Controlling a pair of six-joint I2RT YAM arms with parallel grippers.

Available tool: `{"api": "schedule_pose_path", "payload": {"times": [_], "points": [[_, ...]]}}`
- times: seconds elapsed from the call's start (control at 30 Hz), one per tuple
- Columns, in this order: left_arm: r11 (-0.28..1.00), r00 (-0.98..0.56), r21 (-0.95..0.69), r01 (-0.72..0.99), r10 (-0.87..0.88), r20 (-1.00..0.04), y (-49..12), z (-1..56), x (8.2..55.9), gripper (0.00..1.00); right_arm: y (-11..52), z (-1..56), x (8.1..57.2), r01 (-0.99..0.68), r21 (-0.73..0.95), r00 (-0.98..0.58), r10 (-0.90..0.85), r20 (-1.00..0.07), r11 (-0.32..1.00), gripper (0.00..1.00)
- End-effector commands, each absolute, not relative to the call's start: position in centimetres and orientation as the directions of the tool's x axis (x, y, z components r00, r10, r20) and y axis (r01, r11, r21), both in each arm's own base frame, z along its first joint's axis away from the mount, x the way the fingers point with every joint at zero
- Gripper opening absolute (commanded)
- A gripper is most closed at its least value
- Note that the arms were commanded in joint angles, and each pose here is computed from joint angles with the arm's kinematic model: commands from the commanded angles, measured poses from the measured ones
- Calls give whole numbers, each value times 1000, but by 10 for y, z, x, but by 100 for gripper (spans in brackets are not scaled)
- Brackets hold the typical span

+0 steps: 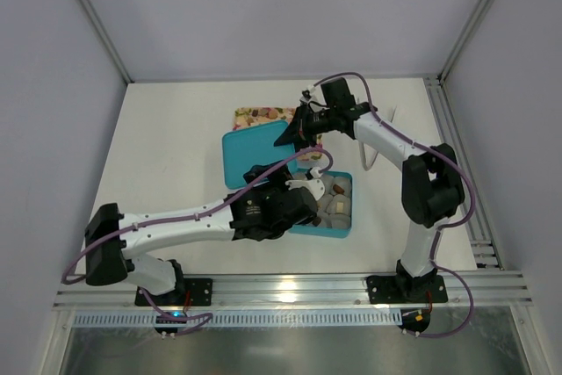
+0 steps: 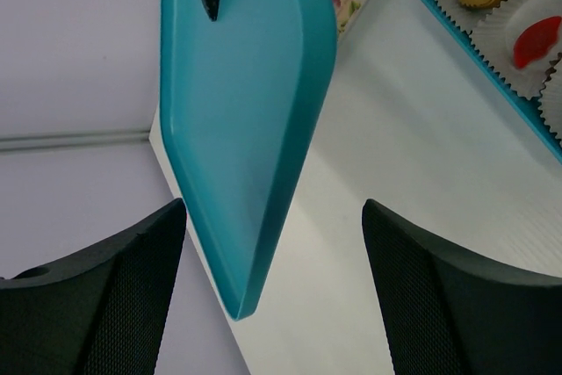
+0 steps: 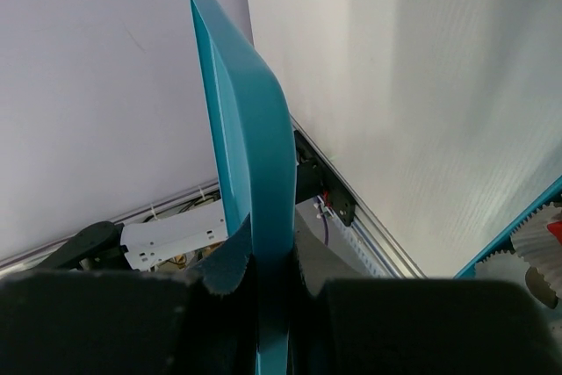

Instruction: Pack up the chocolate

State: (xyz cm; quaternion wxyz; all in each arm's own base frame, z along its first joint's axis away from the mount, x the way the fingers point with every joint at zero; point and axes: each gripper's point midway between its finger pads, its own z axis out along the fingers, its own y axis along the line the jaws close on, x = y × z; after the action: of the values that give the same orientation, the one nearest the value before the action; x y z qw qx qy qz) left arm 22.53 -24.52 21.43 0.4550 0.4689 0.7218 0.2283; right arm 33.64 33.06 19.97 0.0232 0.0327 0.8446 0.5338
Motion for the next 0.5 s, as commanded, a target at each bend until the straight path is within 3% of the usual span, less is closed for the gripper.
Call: {"api": "schedule_pose_path", "payload": {"times": [0.0, 0.27, 0.37, 0.47], "points": [[475, -140, 780, 408, 877, -460, -245, 218, 235, 79, 328, 243, 326, -33, 933, -996, 61, -59, 359, 4], [421, -142, 829, 368, 907, -397, -245, 210, 247, 66, 323, 247, 319, -35, 933, -996, 68, -64, 358, 4], [403, -142, 850, 340, 915, -377, -246, 210, 251, 55, 322, 247, 318, -35, 933, -996, 69, -64, 358, 4], [386, -143, 870, 306, 922, -359, -246, 211, 255, 35, 321, 246, 315, -38, 932, -996, 64, -65, 359, 4]]}}
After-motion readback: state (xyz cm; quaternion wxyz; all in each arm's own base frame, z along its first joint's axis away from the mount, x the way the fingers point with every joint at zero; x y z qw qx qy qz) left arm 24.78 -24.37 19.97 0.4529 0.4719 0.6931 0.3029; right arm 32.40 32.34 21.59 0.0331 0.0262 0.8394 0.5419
